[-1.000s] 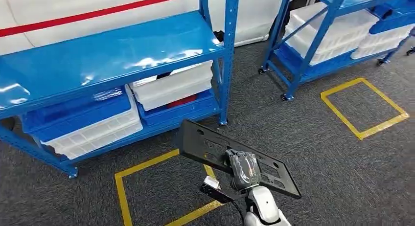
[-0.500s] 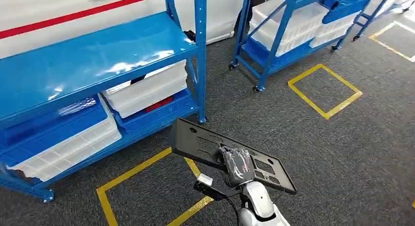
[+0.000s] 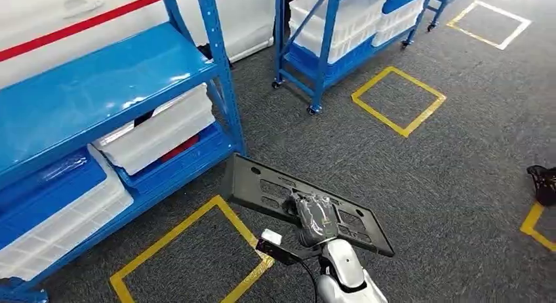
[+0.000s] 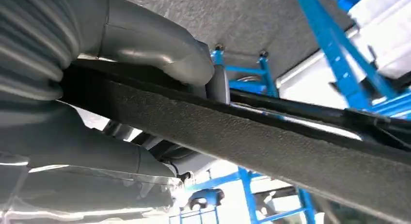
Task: Take the parts from the cabinet and place them on the table.
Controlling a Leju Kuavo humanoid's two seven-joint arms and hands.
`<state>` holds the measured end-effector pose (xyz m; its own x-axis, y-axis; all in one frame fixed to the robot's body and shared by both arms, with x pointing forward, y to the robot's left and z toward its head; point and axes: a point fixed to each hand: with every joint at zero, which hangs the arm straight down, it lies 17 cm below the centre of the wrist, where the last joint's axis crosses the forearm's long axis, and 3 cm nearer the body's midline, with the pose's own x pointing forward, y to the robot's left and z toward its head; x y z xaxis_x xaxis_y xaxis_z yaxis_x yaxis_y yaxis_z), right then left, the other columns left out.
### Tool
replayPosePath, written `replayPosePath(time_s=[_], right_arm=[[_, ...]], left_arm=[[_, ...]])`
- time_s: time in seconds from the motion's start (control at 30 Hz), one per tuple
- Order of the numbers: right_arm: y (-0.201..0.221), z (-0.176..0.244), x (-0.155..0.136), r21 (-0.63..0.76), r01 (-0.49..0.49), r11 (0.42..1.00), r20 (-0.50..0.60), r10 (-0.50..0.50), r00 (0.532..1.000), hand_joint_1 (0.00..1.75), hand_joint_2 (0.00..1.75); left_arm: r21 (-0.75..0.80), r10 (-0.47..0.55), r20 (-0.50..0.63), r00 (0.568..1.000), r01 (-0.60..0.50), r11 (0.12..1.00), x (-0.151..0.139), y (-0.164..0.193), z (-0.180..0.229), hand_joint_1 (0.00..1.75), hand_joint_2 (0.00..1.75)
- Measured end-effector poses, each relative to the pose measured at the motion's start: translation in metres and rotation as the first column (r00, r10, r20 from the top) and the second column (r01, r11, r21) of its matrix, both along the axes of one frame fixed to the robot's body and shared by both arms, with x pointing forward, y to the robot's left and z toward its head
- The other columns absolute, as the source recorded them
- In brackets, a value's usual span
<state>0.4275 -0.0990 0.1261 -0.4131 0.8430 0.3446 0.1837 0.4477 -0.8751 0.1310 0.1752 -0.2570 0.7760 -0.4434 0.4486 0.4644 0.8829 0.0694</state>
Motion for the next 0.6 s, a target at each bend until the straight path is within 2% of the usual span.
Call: replayPosePath(time_s=[0.6], right_arm=[[0.0, -0.007, 0.0, 0.001, -0.017, 1.0, -0.014, 0.018, 1.0, 1.75, 1.75]], left_arm=[[0.005, -0.011, -0.075, 0.997, 0.012, 1.0, -0.016, 0.002, -0.005, 0.0, 0.0]])
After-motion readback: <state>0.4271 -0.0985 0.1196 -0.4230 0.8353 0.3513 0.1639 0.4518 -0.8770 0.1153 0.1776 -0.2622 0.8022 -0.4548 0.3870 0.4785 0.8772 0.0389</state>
